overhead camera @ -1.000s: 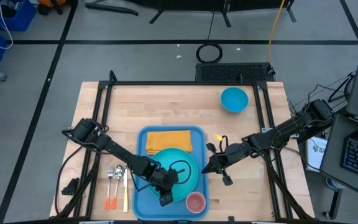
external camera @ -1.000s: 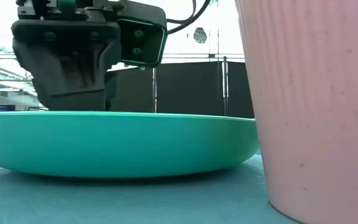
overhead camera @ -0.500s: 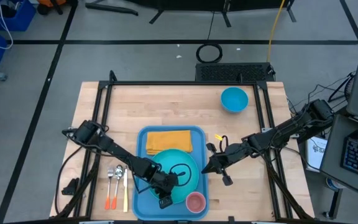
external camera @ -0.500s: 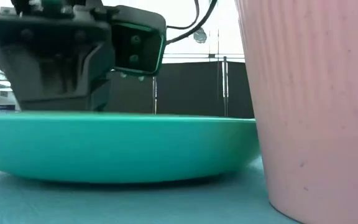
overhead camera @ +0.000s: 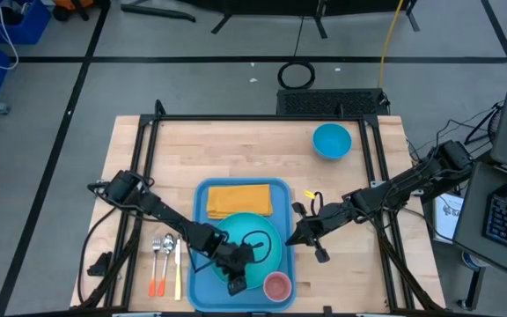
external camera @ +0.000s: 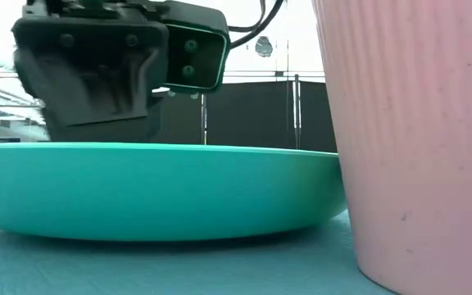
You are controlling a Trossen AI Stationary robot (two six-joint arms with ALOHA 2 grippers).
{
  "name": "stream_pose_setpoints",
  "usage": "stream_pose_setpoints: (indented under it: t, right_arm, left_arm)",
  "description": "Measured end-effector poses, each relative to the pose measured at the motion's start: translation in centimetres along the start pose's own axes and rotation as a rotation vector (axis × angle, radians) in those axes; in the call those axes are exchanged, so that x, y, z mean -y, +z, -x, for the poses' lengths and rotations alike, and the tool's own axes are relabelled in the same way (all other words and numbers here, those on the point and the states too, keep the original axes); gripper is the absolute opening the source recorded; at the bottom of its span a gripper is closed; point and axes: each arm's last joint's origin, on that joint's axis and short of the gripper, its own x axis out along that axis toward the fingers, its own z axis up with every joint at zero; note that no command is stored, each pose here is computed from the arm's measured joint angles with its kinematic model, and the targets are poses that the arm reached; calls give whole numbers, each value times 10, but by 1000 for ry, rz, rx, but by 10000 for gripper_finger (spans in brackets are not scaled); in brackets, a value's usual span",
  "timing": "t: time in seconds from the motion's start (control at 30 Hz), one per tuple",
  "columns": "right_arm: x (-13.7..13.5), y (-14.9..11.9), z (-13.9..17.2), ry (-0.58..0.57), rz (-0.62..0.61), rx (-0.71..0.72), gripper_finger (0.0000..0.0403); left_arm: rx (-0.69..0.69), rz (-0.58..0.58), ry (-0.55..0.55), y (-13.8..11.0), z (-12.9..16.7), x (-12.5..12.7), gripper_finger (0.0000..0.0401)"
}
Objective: Set up tray
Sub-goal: Put the orange fork to the left on the yellow napkin on the blue serving tray
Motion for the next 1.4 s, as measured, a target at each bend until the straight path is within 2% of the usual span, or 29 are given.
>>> stream_pose_setpoints:
  t: [0.23, 0.33, 0.5, 0.7, 0.87, 1.03, 1.23, 1.4]
  right_arm:
    - [0, 0, 0, 0, 26, -1, 0]
    - [1, 0, 0, -16, 40, 0, 0]
    - [5, -2, 0, -124, 43, -17, 0]
    - [24, -1, 6, -103, 6, -41, 0]
    - [45, 19, 40, -92, -27, 71, 0]
    - [35, 34, 95, -263, 28, 213, 0]
    - [16, 7, 134, -283, 38, 350, 0]
    - [11, -29, 146, -138, 8, 445, 0]
  left_arm:
    - [74, -19, 48, 1, 14, 7, 8]
    - [175, -25, 168, -4, 33, 15, 12]
    - [391, 17, 381, -26, 66, 31, 3]
    - [537, -8, 402, -44, 86, 51, 17]
    - [583, -10, 418, -50, 91, 54, 6]
    - [583, -24, 432, -50, 91, 53, 12]
    - [570, -36, 450, -52, 91, 52, 12]
    - [577, -41, 460, -52, 91, 52, 8]
